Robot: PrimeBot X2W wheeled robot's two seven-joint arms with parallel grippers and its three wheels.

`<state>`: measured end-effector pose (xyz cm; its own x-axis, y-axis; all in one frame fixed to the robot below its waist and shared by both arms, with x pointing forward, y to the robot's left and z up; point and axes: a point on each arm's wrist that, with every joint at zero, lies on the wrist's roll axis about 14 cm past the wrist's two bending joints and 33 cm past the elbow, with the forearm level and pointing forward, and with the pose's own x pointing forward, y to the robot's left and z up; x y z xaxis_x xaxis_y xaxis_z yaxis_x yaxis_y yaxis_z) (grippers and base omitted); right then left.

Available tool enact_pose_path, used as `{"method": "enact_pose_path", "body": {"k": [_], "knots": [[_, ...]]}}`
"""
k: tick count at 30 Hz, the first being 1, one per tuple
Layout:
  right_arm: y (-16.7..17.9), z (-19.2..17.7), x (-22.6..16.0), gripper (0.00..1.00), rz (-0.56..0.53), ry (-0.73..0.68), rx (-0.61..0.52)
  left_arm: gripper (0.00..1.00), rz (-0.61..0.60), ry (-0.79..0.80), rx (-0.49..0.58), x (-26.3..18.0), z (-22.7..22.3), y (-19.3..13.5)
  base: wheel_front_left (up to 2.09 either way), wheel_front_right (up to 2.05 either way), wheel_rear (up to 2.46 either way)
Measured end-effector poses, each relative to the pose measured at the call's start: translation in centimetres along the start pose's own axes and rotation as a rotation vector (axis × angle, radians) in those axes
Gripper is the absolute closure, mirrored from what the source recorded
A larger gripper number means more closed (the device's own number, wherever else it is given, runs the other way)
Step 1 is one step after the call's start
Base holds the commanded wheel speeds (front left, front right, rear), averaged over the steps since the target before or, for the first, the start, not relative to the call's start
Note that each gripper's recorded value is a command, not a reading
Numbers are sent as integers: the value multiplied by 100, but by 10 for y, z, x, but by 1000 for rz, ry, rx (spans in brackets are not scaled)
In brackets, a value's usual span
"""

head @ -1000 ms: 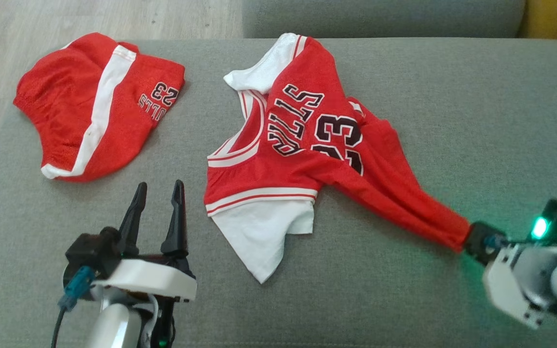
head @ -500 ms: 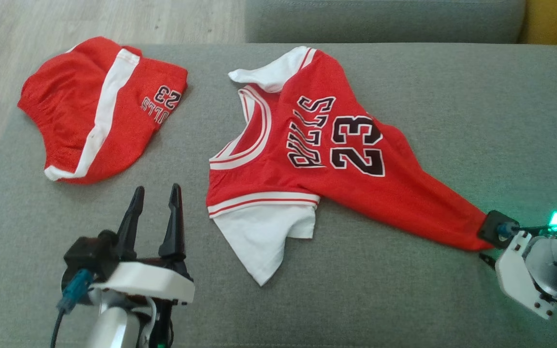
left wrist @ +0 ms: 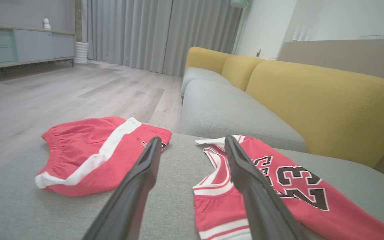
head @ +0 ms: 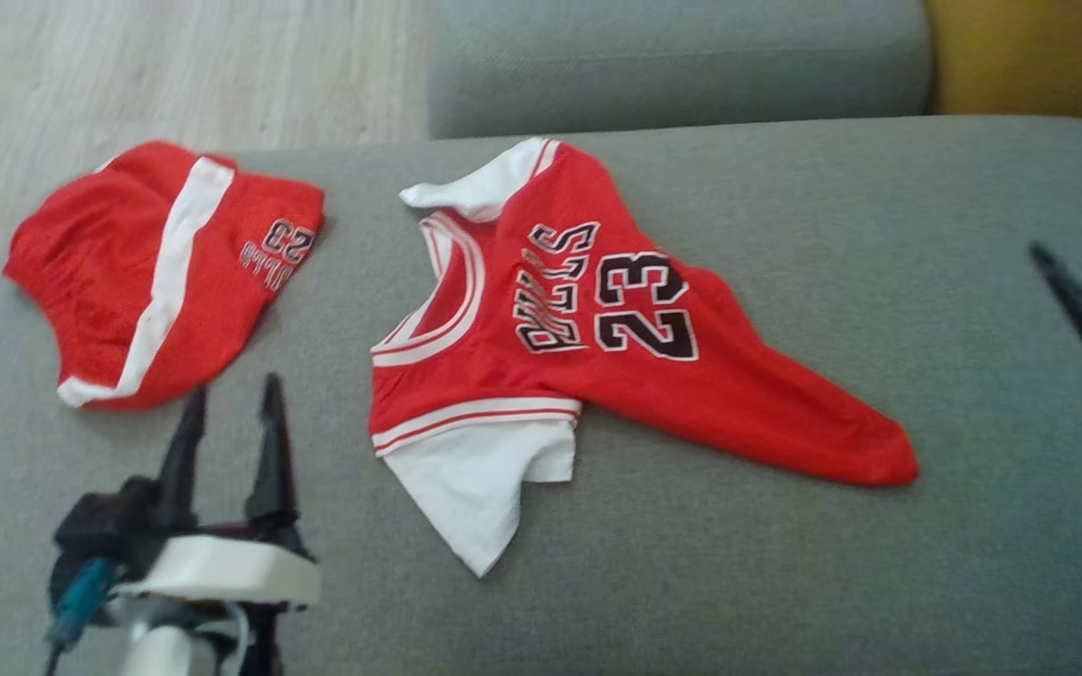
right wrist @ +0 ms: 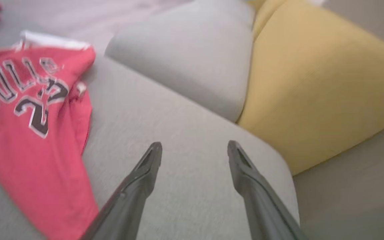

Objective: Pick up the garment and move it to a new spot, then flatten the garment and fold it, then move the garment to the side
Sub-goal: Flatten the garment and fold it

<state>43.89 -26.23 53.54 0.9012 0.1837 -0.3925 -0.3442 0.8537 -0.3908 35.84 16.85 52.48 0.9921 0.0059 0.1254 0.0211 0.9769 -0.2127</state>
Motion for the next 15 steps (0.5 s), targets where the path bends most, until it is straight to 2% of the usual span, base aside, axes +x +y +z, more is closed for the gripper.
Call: {"method": "enact_pose_path", "body": {"k": [4, 7, 11, 15], "knots": [[-8, 27, -19, 0, -120, -241, 184, 0, -11, -24, 44, 0, 9, 4, 0, 0, 0], [8, 28, -34, 0, -175, -371, 370, 0, -23, -54, 63, 2, 19, 2, 0, 0, 0], [52, 6, -46, 0, -192, -403, 570, 0, -39, -70, 80, 4, 24, -1, 0, 0, 0], [86, -8, -49, 0, -185, -391, 659, 0, -29, -75, 88, 4, 26, 1, 0, 0, 0]]}}
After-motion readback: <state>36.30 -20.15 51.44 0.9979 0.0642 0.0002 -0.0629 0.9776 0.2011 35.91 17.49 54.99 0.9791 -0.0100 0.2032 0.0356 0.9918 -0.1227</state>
